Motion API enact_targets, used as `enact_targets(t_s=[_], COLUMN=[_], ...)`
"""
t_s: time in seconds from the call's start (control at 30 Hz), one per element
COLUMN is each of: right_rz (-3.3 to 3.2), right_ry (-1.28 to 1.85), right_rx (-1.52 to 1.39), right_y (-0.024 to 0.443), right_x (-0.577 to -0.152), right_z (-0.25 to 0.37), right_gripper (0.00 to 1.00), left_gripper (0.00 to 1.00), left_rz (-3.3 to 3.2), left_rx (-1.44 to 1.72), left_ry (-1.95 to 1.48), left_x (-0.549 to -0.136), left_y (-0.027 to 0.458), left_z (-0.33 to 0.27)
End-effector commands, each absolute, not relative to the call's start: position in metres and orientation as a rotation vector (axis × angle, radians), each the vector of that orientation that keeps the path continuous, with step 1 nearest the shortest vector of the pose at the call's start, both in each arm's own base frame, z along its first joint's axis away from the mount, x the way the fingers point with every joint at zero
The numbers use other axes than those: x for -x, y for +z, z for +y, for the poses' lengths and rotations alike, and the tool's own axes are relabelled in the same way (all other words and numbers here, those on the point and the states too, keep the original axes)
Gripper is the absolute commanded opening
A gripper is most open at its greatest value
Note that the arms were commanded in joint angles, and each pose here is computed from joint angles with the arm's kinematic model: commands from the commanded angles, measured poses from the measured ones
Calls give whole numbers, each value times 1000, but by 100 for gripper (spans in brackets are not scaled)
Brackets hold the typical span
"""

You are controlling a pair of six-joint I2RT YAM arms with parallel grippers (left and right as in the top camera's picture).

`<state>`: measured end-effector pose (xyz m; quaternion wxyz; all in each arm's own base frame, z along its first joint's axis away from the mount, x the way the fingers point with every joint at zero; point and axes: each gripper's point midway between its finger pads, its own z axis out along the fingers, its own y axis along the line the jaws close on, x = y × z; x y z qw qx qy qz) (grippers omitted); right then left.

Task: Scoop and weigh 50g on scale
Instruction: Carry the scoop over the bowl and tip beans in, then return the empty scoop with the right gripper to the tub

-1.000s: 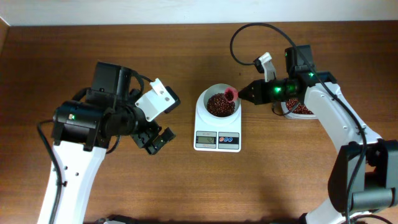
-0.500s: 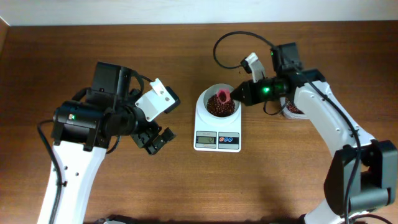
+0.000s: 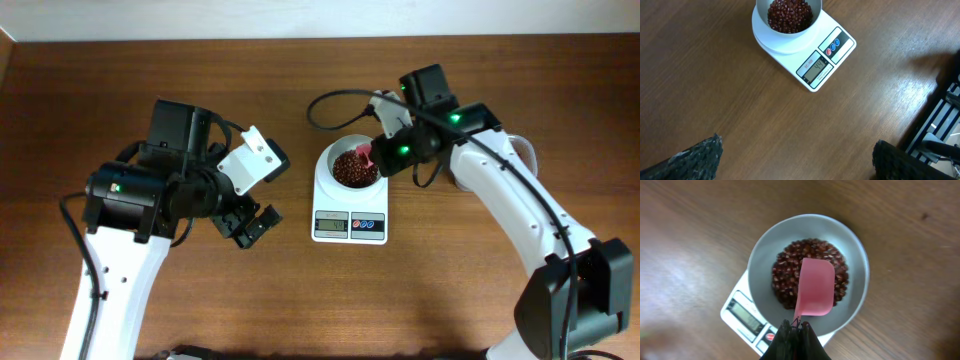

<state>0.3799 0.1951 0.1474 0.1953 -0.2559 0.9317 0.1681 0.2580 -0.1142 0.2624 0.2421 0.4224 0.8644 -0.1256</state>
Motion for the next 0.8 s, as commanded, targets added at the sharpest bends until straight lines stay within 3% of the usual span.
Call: enact_targets(t_s=[0.0,0.37,0.5,0.77], right_rz=[2542,2485,2438,2409], right_ry=[278,146,189,252], right_rx=[725,849,818,619], right_y=[173,183,212,254], right_x=[-391,-385,-385,-387], right_z=[189,202,198,142], right_gripper=[4,4,4,4], left_gripper=[99,99,99,99], left_rz=[2328,2328,2328,2328], left_rx=[-1160,-1160,-1160,-1160], left_ry=[-318,-319,-319,-318], left_x=[-259,-259,-259,-259], left_y=[271,271,271,271], left_z=[-112,-112,-112,-112])
